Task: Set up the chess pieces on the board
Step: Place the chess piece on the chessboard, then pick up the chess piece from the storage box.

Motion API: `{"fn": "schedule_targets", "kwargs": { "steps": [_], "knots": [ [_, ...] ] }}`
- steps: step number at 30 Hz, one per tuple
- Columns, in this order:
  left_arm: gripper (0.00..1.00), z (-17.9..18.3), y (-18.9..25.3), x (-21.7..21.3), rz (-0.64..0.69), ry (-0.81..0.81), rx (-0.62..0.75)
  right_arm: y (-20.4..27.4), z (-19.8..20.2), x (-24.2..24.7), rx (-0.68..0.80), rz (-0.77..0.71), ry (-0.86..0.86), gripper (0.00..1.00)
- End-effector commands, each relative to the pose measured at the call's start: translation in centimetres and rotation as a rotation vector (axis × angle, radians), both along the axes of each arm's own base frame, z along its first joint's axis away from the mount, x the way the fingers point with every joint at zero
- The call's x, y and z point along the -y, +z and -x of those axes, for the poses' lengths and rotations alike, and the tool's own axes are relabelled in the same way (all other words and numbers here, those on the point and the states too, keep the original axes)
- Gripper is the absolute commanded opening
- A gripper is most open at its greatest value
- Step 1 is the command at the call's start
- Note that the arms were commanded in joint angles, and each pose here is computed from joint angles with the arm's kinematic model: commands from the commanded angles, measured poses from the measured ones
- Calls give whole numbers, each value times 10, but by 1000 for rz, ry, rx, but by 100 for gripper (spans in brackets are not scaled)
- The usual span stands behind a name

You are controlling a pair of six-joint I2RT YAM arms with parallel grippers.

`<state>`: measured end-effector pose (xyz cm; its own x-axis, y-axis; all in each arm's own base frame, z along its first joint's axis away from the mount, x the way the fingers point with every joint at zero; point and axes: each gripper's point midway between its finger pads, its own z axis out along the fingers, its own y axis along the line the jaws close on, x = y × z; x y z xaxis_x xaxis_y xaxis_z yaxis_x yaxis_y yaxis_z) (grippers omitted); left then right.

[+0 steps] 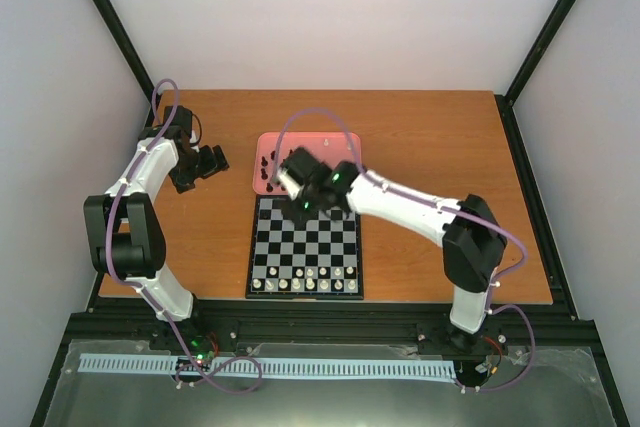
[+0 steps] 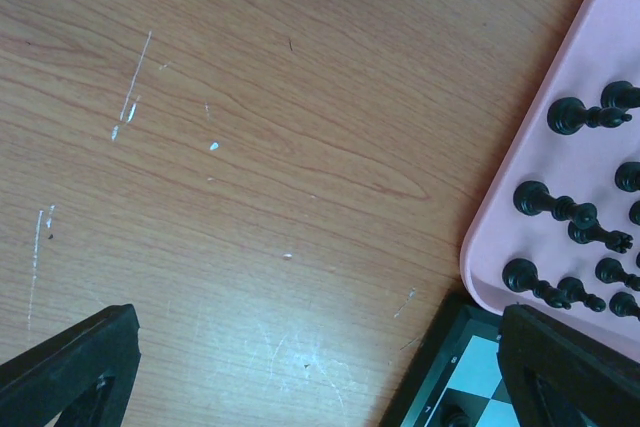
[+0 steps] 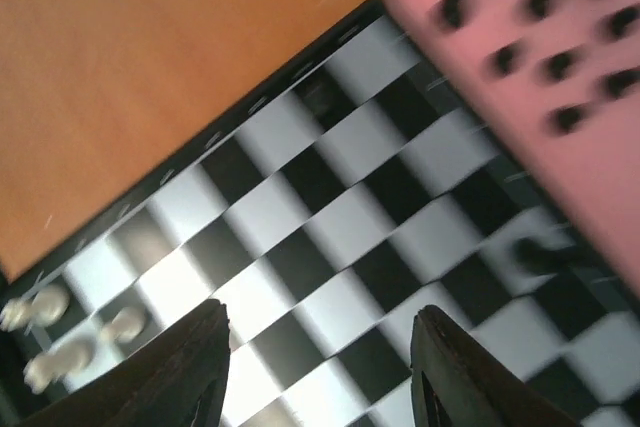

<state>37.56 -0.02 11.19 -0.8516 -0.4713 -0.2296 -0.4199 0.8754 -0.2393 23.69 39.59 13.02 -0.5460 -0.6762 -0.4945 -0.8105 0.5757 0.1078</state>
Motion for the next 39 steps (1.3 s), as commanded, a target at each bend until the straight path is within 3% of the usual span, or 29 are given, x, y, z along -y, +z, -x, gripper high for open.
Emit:
{"fn": "schedule_targets", "kwargs": {
  "steps": [1, 7, 13, 21, 39],
  "knots": [
    [100, -7, 24, 2, -8, -25, 60, 35, -87, 34, 48, -40, -200, 50],
    [100, -7, 24, 4, 1, -31, 63, 28, -209, 77, 116, 30, -452, 47],
    [100, -11, 27, 2, -6, -35, 70, -4, -285, 122, 99, 54, -643, 40],
    [100, -10, 19, 4, 1, -42, 52, -47, -295, 148, 51, 134, -654, 38],
    [100, -14, 8, 8, 23, -48, 37, -87, -305, 147, -7, 122, -653, 36]
  ]
}}
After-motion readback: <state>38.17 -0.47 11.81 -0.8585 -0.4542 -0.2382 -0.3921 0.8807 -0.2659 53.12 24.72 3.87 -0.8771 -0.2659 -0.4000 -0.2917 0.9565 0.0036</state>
